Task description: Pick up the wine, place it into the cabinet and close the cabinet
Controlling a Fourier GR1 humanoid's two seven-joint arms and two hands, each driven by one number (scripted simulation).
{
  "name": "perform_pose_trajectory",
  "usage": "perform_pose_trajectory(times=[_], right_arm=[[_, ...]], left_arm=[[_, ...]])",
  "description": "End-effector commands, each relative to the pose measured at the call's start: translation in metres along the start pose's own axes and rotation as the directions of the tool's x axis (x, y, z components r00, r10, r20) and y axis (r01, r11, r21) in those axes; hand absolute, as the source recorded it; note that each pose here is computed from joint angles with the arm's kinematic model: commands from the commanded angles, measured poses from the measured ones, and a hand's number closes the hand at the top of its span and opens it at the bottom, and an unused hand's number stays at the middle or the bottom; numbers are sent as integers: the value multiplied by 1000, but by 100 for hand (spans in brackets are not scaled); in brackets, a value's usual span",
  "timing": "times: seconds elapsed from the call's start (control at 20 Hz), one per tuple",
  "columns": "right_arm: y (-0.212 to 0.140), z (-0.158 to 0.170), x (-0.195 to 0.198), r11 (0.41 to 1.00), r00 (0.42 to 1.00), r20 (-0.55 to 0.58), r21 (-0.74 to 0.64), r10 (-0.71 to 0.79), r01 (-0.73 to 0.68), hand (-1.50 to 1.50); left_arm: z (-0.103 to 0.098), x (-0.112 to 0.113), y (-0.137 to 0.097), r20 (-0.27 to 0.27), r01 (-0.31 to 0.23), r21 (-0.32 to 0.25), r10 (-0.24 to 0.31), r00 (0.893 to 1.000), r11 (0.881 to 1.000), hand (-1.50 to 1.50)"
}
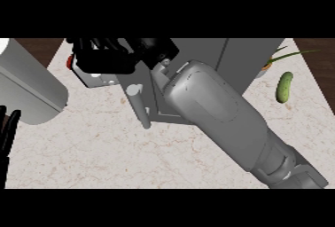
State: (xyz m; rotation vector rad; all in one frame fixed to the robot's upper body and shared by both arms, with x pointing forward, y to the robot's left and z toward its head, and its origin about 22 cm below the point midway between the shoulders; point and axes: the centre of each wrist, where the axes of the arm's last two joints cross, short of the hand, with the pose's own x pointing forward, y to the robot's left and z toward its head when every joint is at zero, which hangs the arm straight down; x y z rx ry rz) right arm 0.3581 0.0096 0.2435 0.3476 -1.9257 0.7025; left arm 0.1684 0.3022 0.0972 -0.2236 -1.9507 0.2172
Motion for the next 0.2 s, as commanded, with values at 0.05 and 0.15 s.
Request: perform_pose_trajectory(times=[0.05,0.15], right_arm=[[-52,0,-36,985,990,-122,-146,70,-88,150],[-45,-4,-35,987,990,-115,-128,83,-98,150]], left_arm=[[-3,-1,-3,2,0,-4,0,1000,1000,-150],[1,2,-10,-14,-8,-3,8,1000,1000,-150]])
